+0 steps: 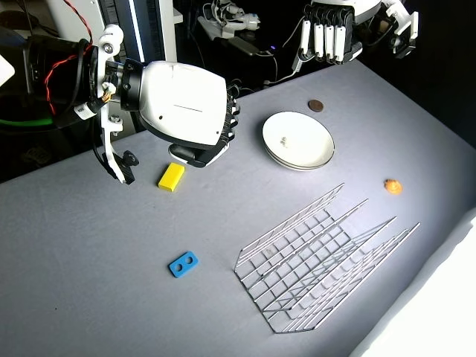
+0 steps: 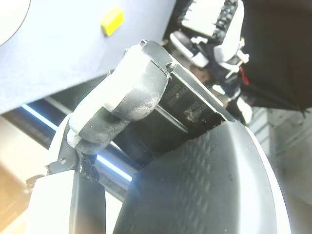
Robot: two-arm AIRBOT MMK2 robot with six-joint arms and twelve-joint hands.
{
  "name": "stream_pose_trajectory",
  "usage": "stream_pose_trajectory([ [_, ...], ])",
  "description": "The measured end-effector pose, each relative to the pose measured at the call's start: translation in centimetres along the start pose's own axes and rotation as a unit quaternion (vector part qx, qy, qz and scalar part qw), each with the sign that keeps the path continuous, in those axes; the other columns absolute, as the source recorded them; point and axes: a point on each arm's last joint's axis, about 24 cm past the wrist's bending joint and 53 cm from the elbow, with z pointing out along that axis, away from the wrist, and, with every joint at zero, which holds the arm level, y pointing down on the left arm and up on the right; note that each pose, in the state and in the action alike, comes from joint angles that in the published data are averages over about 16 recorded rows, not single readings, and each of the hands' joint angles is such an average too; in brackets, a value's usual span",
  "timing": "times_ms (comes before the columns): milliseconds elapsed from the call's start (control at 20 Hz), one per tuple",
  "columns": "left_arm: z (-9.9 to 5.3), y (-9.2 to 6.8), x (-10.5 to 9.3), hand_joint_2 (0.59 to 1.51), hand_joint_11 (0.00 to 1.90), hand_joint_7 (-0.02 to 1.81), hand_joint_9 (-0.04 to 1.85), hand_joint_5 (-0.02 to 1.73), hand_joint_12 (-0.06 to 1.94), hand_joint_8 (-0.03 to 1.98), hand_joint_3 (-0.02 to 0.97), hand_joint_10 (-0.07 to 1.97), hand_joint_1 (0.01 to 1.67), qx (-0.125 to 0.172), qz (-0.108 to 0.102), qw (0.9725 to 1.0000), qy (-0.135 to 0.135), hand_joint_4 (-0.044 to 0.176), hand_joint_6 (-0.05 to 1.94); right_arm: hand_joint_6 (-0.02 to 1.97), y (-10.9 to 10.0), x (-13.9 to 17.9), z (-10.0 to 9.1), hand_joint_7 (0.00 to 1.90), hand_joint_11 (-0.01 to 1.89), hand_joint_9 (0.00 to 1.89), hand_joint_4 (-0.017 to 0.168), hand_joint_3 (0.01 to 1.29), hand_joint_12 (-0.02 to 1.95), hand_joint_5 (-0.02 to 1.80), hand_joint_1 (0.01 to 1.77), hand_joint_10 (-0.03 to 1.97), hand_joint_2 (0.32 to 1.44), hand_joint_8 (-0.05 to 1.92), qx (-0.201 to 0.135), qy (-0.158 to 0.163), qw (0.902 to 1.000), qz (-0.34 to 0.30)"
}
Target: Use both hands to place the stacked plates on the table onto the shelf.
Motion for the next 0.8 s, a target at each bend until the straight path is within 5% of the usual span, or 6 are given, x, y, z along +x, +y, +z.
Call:
stream_pose_trajectory([
  [200, -0.2, 0.2, 0.1, 1.159, 0.42, 0.4, 0.44, 0.36, 0.41, 0.32, 0.021, 0.29, 0.14, -0.002, 0.0, 1.0, 0.001, 0.019, 0.39, 0.55, 0.2, 0.0, 0.0, 0.48, 0.58, 0.51, -0.003, 0.03, 0.58, 0.4, 0.22, 0.53, 1.2, 0.51, -0.003, 0.0, 1.0, -0.002],
  [400, -0.4, 0.3, 0.2, 1.157, 0.32, 0.3, 0.33, 0.28, 0.31, 0.23, 0.016, 0.21, 0.11, -0.003, -0.001, 1.0, 0.002, 0.014, 0.29, 0.42, 0.5, 0.1, 0.0, 0.36, 0.43, 0.38, -0.003, 0.03, 0.48, 0.31, 0.46, 0.39, 1.15, 0.38, -0.01, 0.002, 0.9999, -0.01],
  [600, -0.7, 0.3, 0.4, 1.149, 0.05, 0.06, 0.06, 0.1, 0.06, -0.01, -0.002, 0.0, 0.02, -0.003, -0.003, 1.0, 0.005, 0.001, 0.0, 0.06, 0.9, 0.5, 0.1, 0.1, 0.11, 0.1, -0.003, 0.02, 0.18, 0.1, 0.65, 0.04, 1.09, 0.04, -0.019, 0.007, 0.9995, -0.025],
  [800, -0.9, 0.3, 0.9, 1.149, 0.02, 0.04, 0.03, 0.08, 0.03, 0.0, 0.001, 0.01, 0.02, -0.002, -0.011, 0.9998, 0.014, 0.0, 0.0, 0.02, 1.3, 0.8, 0.1, 0.04, 0.01, 0.04, -0.002, 0.02, 0.19, 0.06, 0.96, 0.01, 1.03, 0.02, -0.028, 0.012, 0.9986, -0.044],
])
